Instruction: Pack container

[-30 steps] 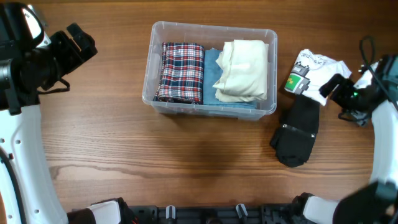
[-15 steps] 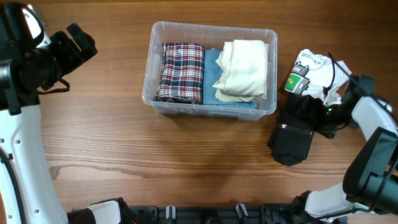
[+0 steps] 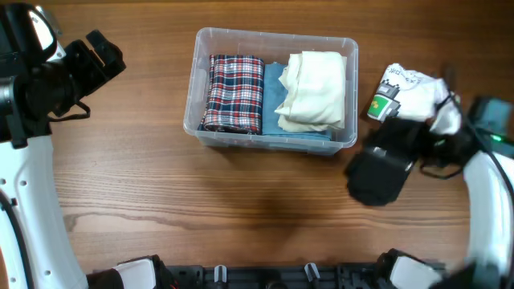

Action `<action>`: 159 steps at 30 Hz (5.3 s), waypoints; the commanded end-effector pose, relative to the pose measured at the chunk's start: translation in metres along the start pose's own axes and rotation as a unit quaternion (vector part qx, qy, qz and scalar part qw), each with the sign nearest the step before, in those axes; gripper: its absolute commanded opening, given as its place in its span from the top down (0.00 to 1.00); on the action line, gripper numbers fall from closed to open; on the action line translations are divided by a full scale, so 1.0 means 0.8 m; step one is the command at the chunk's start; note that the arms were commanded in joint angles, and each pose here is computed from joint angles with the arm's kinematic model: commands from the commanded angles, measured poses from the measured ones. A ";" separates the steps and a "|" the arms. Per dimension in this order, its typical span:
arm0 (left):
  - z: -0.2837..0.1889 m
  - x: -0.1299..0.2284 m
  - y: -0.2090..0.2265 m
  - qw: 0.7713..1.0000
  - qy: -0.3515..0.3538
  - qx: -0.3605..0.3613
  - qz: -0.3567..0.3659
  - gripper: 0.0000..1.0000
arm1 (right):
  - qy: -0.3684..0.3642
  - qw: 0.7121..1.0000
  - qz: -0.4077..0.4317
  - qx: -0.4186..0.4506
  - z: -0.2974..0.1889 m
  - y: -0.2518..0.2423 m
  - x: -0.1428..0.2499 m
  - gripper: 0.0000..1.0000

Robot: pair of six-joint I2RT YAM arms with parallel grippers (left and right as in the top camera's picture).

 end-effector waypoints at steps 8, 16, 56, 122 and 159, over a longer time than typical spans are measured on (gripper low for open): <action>-0.001 -0.002 0.000 1.000 -0.003 0.004 -0.006 0.00 | -0.123 0.942 -0.187 -0.249 -0.101 0.244 -0.006 0.74; -0.001 -0.002 0.000 1.000 -0.003 0.004 -0.006 0.00 | -0.002 0.917 -0.139 -0.374 0.096 0.383 0.033 0.73; -0.002 -0.002 0.000 1.000 -0.003 0.004 -0.006 0.00 | 0.010 0.984 0.143 0.102 0.154 -0.132 -0.114 0.12; -0.001 -0.002 0.000 1.000 -0.003 0.004 -0.006 0.00 | -0.006 0.913 -0.264 -0.312 0.112 0.382 0.087 0.91; -0.001 -0.002 0.000 1.000 -0.003 0.004 -0.006 0.00 | -0.207 0.873 -0.420 -0.140 -0.202 0.224 0.136 0.00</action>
Point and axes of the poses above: each gripper's point midway between its finger pads, its own z axis out along the fingers, its own y axis along the line the jaws close on, x = y × z, the point moved 5 cm from there along -z, back along the fingers, and after that the axes turned 7 degrees about z, right-handed, at the moved point
